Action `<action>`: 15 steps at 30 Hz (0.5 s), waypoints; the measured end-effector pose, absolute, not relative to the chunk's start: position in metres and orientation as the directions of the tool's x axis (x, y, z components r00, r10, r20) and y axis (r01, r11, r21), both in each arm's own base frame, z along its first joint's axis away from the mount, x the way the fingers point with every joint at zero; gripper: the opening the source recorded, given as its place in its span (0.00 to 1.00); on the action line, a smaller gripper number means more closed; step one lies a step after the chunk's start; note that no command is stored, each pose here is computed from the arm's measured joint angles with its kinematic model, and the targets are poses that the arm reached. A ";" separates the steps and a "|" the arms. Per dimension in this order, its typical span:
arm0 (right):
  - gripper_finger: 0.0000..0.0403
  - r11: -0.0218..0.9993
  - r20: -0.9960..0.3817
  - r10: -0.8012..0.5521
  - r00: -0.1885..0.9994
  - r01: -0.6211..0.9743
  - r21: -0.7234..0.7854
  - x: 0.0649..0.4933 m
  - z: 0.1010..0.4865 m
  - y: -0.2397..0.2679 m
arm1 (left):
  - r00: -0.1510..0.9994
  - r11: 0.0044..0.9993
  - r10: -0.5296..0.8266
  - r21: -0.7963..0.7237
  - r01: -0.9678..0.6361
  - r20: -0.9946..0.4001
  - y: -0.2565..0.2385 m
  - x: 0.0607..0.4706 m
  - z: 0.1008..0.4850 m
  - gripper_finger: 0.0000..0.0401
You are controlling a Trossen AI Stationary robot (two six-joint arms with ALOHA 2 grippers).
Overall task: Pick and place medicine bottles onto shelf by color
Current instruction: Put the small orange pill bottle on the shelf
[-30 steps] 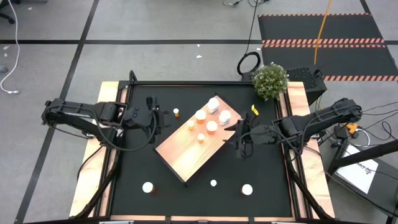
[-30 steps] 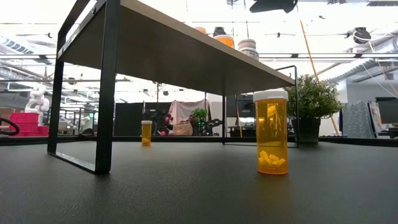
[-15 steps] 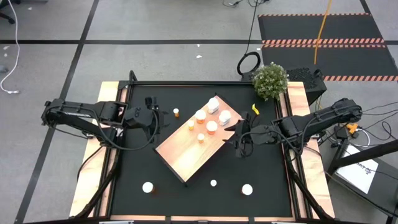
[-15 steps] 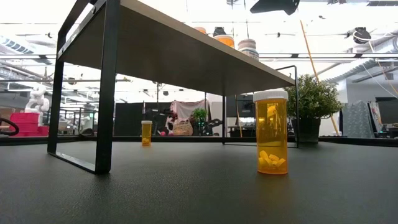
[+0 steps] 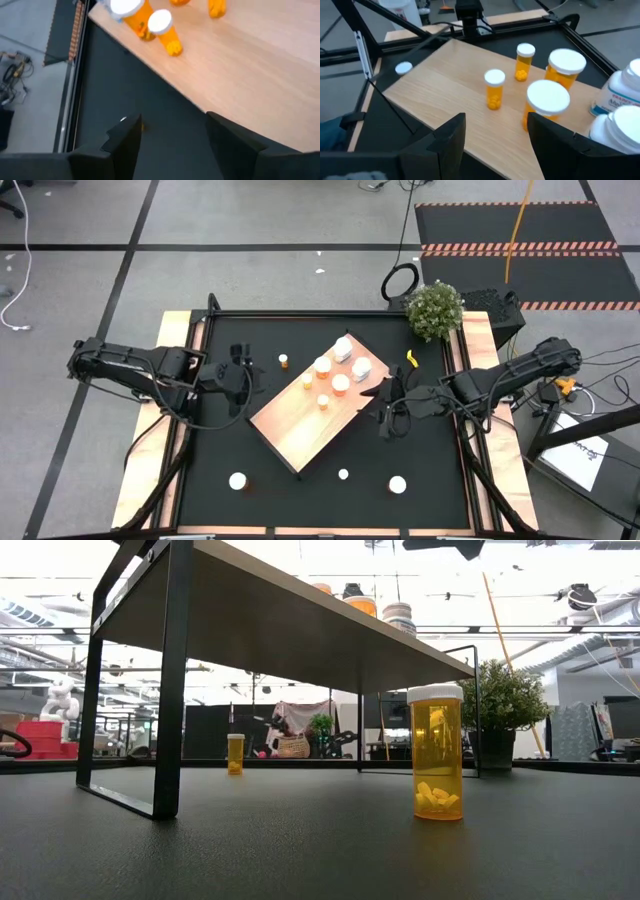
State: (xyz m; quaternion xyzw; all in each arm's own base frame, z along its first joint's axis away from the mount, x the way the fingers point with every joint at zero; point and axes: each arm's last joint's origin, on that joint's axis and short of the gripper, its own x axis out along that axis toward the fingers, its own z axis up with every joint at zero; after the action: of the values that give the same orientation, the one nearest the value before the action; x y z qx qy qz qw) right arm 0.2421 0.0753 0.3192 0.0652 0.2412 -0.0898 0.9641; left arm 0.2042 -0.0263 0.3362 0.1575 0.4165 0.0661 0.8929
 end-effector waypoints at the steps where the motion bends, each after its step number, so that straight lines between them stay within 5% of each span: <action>1: 0.52 0.975 -0.473 -0.141 0.870 0.204 0.084 0.243 0.319 0.076 | 0.647 0.940 0.250 0.342 0.017 -0.720 -0.026 0.205 0.337 0.56; 15: 0.52 0.976 -0.499 -0.162 0.852 0.214 0.048 0.250 0.312 0.073 | 0.636 0.908 0.385 0.396 -0.134 -0.669 0.019 0.213 0.335 0.56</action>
State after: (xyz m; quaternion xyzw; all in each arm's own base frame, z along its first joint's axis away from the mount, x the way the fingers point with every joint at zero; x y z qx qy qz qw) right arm 0.2503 0.0732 0.3118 0.0511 0.2543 -0.0978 0.9608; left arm 0.2127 0.0185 0.3353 0.1567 0.4011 0.1457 0.8907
